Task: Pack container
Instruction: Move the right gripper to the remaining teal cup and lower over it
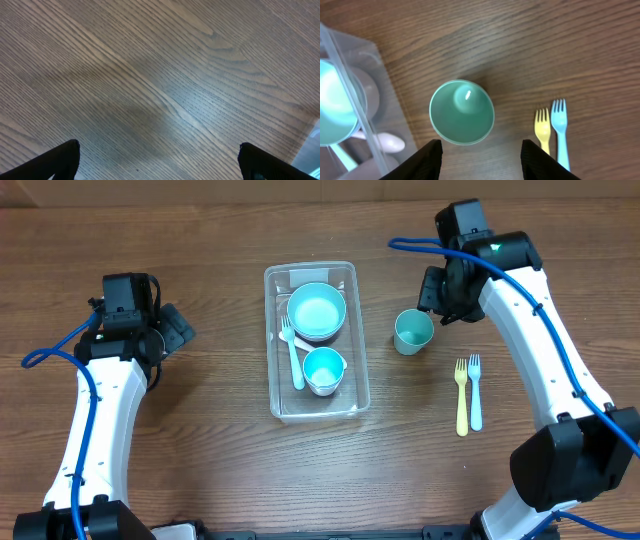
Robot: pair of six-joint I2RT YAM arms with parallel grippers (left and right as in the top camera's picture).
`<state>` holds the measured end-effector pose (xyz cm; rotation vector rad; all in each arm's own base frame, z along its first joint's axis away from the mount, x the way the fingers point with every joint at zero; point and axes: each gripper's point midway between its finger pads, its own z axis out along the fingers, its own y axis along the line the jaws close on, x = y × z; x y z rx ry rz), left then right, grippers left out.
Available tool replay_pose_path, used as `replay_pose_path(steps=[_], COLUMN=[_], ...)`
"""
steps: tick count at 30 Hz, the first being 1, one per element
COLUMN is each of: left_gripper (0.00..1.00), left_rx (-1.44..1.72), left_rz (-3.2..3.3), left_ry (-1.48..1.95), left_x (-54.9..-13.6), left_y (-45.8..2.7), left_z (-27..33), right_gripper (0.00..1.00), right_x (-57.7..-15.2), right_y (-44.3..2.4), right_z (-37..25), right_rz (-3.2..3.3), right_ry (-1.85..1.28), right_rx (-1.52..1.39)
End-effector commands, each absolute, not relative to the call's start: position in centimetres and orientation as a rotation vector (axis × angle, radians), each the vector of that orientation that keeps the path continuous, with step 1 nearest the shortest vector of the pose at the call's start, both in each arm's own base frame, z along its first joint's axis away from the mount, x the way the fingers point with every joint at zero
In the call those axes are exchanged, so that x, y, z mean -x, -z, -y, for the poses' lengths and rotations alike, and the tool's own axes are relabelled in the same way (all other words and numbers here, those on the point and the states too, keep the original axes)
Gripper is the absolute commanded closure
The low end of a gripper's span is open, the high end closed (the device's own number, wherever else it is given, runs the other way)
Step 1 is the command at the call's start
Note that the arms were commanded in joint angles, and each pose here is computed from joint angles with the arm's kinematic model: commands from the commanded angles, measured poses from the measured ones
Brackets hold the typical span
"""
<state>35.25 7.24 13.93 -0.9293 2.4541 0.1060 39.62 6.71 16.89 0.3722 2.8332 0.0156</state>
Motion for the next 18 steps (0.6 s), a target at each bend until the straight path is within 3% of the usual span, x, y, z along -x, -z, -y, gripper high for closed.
replay_pose_path(steps=[1, 7, 14, 16, 18], left_gripper=[0.00, 0.00, 0.00, 0.00, 0.00], left_rx=[0.899, 0.899, 0.899, 0.899, 0.899], left_rz=[-2.422, -2.422, -2.422, -2.422, -2.422], left_ry=[-0.100, -0.099, -0.100, -0.100, -0.100], left_x=[-35.6, -35.6, -35.6, -35.6, -35.6], left_y=[-15.5, -15.5, -15.5, -15.5, -15.5], left_z=[-7.4, -7.4, -7.4, -7.4, -7.4], right_gripper=[0.47, 0.47, 0.46, 0.49, 0.62], right_x=[-39.1, -38.9, -38.4, -38.4, -38.4], right_y=[-14.7, -9.8, -7.6, -7.5, -7.5], right_z=[-6.5, -6.5, -6.4, -6.4, -6.4], right_rz=[-2.859, -2.859, -2.863, -2.863, -2.864], right_ry=[-0.065, -0.065, -0.064, -0.064, -0.064], right_rx=[-0.402, -0.402, -0.403, -0.403, -0.403])
